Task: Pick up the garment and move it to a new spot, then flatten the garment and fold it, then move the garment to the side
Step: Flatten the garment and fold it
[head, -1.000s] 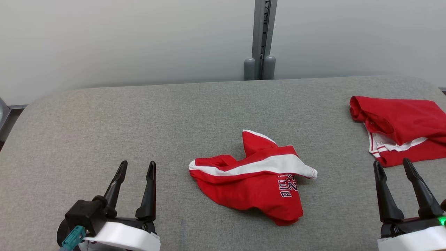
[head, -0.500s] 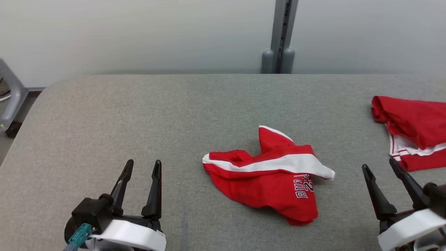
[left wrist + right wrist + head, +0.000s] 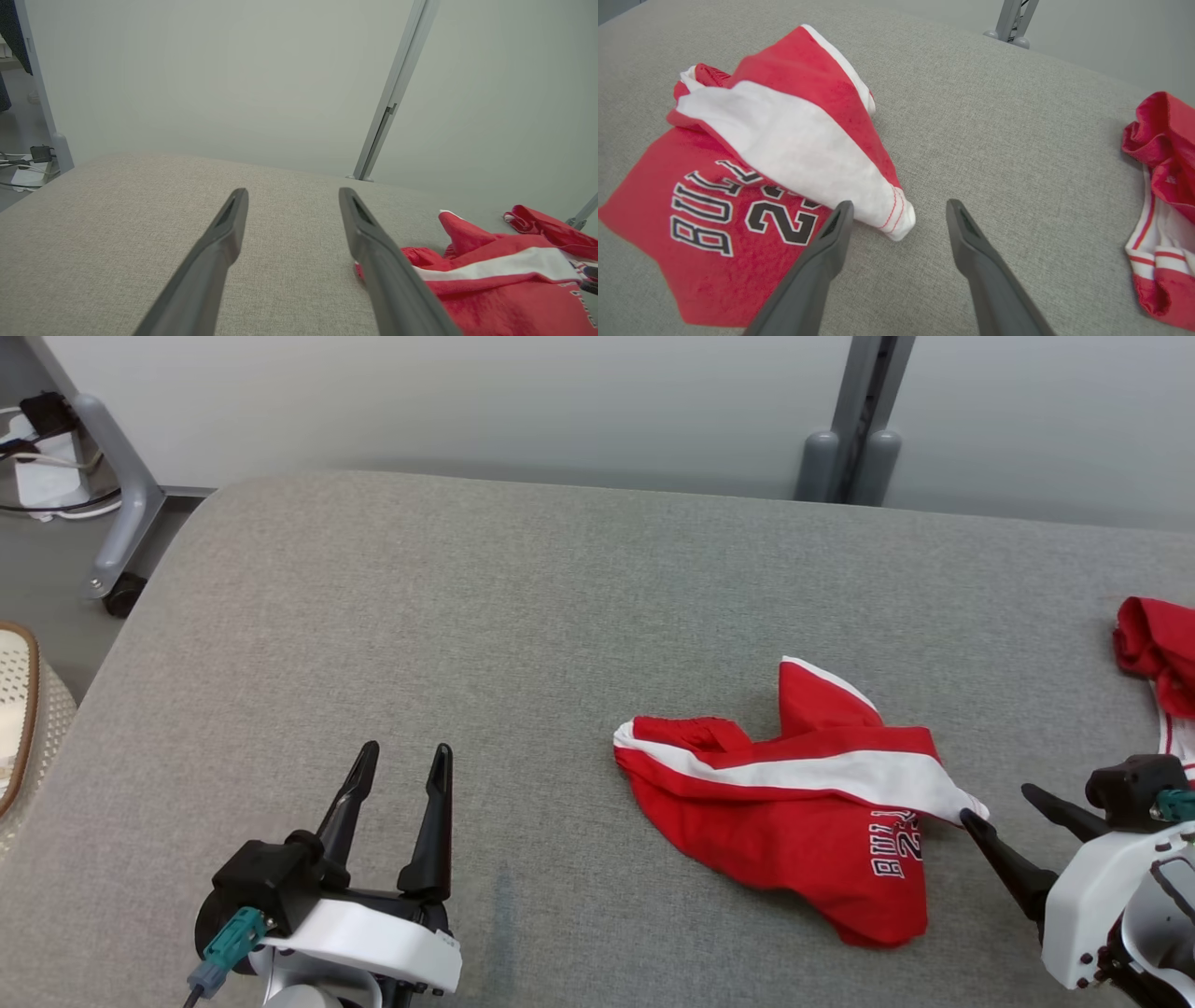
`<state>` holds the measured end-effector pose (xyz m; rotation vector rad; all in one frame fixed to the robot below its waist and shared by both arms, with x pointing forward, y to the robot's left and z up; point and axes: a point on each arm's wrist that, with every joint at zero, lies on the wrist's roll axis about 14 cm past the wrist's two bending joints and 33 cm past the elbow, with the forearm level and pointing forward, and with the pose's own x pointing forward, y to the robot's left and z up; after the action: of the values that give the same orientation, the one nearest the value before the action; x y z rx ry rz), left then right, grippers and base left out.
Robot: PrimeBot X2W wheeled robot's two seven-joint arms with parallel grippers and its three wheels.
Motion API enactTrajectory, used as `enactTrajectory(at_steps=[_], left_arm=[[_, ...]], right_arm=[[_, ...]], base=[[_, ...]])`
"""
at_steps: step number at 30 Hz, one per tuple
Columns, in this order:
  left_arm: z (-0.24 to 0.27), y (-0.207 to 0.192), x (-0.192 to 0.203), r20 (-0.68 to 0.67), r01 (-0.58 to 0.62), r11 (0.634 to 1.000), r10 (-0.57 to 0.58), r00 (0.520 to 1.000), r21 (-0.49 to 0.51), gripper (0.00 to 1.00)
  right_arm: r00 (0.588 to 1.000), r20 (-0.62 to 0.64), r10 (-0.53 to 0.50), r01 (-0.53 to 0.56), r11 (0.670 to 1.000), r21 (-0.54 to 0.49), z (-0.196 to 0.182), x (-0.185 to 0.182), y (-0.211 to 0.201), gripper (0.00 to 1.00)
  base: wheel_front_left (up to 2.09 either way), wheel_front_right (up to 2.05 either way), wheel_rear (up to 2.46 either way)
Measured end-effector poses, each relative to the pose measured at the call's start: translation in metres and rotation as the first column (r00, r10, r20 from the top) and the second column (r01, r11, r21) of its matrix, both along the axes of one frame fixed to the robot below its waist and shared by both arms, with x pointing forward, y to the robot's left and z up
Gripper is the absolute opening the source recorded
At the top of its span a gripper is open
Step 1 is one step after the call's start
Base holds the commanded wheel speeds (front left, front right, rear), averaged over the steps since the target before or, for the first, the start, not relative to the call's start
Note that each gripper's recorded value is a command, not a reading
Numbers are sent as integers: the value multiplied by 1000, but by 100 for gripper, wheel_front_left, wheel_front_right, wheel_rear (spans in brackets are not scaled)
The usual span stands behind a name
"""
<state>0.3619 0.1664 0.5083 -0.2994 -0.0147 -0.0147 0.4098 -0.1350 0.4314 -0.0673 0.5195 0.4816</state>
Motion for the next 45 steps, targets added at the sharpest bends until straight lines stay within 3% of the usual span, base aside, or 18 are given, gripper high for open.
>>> enactTrajectory(at_steps=[6,11,12,14,27,35,36,37,38,45], left_arm=[[-1,5,0,-2,-18,1000,18,1000,-5,100],[-4,6,1,-10,-21,1000,21,1000,-5,100],[-4,5,2,-11,-18,1000,18,1000,-6,100],[-5,3,3,-11,-13,1000,13,1000,-8,100],[3,-24,8,17,72,997,-72,997,-19,100],[10,-42,16,40,131,991,-131,991,-15,100],[11,-45,17,42,138,990,-137,990,-15,100],[11,-45,17,42,138,990,-137,990,-15,100],[10,-48,18,41,147,989,-146,988,-18,100],[3,-42,20,20,134,991,-133,991,-21,100]], right_arm=[[997,-75,31,-33,999,-32,-17,2,7,100],[998,-48,46,-47,999,-25,-12,10,12,99],[998,-50,48,-50,998,-26,-13,9,13,57],[997,-51,52,-53,998,-25,-14,8,13,0],[986,163,35,-36,999,5,46,0,-8,0],[969,243,-40,38,999,12,77,-26,-39,0],[969,242,-44,42,999,16,77,-30,-39,37],[969,242,-44,42,999,16,77,-30,-39,91],[974,223,-40,37,999,20,73,-36,-35,100],[991,128,26,-21,999,-40,45,-30,-17,100]], base=[[0,0,0],[0,0,0],[0,0,0],[0,0,0],[0,0,0],[0,0,0],[0,0,0],[0,0,0],[0,0,0],[0,0,0]])
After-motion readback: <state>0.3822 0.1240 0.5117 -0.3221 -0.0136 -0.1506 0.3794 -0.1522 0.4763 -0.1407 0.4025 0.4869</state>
